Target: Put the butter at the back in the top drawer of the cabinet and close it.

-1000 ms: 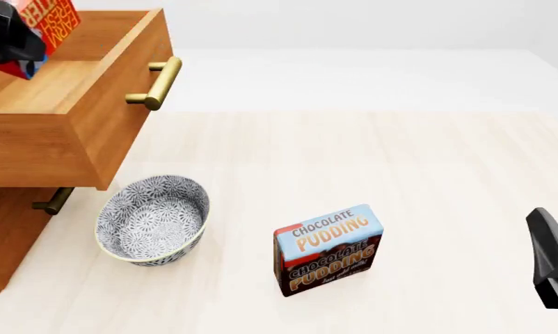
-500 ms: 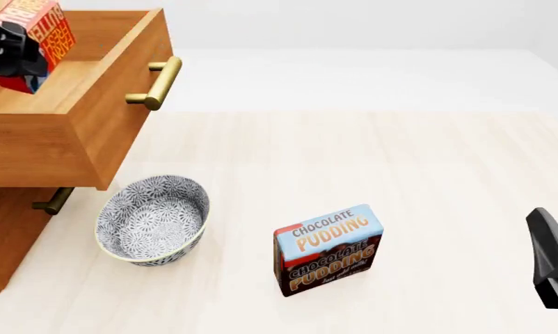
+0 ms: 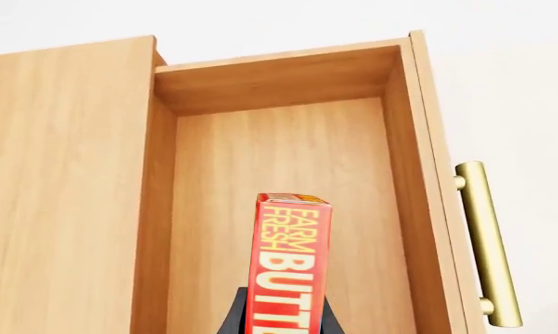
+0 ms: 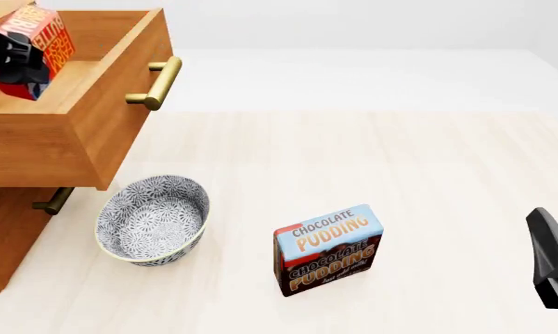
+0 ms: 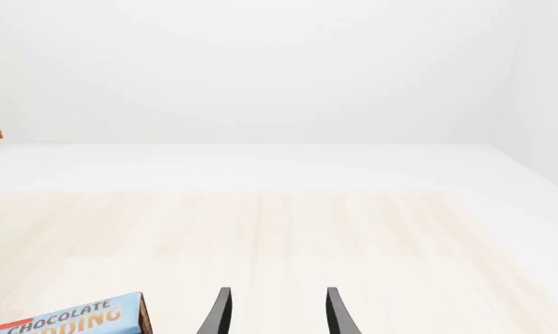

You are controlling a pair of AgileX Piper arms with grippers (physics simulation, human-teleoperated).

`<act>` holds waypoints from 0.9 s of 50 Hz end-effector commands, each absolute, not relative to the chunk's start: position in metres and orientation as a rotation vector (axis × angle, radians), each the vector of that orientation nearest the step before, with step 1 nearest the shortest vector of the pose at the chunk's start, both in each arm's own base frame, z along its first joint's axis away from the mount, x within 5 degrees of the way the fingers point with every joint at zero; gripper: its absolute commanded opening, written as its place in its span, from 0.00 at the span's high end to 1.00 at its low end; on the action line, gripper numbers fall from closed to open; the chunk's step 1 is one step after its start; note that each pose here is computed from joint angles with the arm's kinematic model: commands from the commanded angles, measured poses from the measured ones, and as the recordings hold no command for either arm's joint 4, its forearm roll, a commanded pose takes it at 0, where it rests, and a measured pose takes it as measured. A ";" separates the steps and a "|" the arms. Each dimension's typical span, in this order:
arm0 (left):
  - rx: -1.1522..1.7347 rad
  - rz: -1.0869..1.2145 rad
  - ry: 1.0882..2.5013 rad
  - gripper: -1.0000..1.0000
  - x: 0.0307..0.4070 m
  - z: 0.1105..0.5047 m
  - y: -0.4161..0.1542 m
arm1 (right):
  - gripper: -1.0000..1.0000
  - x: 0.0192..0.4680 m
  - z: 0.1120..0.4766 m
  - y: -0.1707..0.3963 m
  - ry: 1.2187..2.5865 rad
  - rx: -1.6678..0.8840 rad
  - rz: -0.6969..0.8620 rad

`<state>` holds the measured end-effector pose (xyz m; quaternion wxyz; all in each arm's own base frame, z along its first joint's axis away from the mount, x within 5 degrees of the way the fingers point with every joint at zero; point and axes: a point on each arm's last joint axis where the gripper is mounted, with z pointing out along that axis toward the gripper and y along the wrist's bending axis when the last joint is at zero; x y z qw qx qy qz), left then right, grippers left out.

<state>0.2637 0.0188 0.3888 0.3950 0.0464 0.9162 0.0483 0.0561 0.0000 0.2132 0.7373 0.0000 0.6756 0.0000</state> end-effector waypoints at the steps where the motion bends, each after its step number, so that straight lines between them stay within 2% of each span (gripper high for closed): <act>1: 0.129 0.135 2.308 1.00 0.267 0.387 0.020 | 0.00 0.056 0.213 0.000 1.484 0.000 0.000; 15: 0.128 0.144 2.307 1.00 0.269 0.388 0.023 | 0.00 0.056 0.213 0.000 1.484 0.000 0.000; 45: 0.087 0.133 2.345 1.00 0.285 0.364 0.028 | 0.00 0.056 0.213 0.000 1.484 0.000 0.000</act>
